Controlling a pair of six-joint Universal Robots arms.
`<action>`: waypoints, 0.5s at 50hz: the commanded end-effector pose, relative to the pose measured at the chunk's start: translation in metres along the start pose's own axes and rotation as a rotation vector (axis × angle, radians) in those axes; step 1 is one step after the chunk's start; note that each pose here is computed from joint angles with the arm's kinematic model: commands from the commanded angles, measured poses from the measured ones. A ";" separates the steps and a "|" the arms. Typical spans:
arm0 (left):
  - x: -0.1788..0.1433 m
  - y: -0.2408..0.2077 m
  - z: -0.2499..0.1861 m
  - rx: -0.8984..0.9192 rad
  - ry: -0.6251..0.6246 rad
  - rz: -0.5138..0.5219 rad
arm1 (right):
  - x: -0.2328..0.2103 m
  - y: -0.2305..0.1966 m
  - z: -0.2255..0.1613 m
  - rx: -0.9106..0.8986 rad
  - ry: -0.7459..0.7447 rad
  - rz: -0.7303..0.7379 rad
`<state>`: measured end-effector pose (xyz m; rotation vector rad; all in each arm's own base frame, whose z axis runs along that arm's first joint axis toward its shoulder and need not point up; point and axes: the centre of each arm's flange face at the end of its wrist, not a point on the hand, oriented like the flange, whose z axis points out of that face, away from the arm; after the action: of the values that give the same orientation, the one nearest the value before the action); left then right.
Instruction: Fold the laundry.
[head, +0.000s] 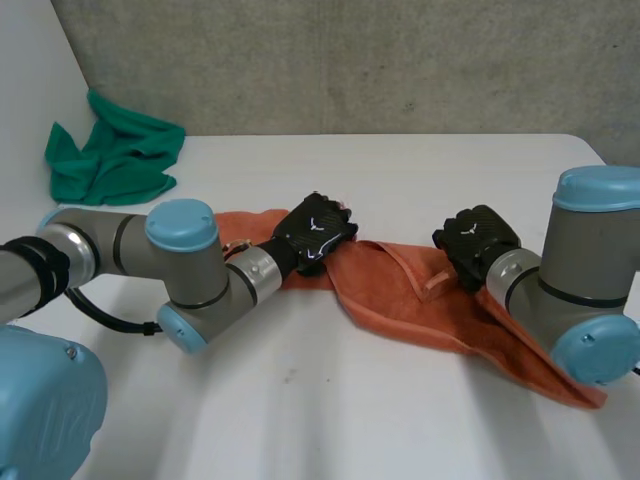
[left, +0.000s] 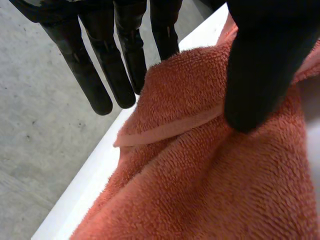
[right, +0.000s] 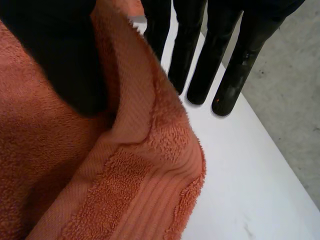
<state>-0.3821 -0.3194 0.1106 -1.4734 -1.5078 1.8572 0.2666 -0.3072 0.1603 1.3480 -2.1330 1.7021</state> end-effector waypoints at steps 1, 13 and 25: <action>-0.002 0.006 0.002 -0.017 -0.034 0.008 | 0.007 -0.005 0.010 0.022 0.024 0.007; -0.060 -0.075 -0.029 0.093 -0.377 0.225 | 0.060 -0.066 -0.018 0.197 0.174 0.150; -0.056 -0.158 -0.113 0.127 -0.400 0.234 | 0.092 -0.077 -0.045 0.175 0.203 0.201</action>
<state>-0.3386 -0.2829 0.2602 -1.3176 -1.3718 2.4808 0.2526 -0.3248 0.2809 0.9740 -2.0548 2.1002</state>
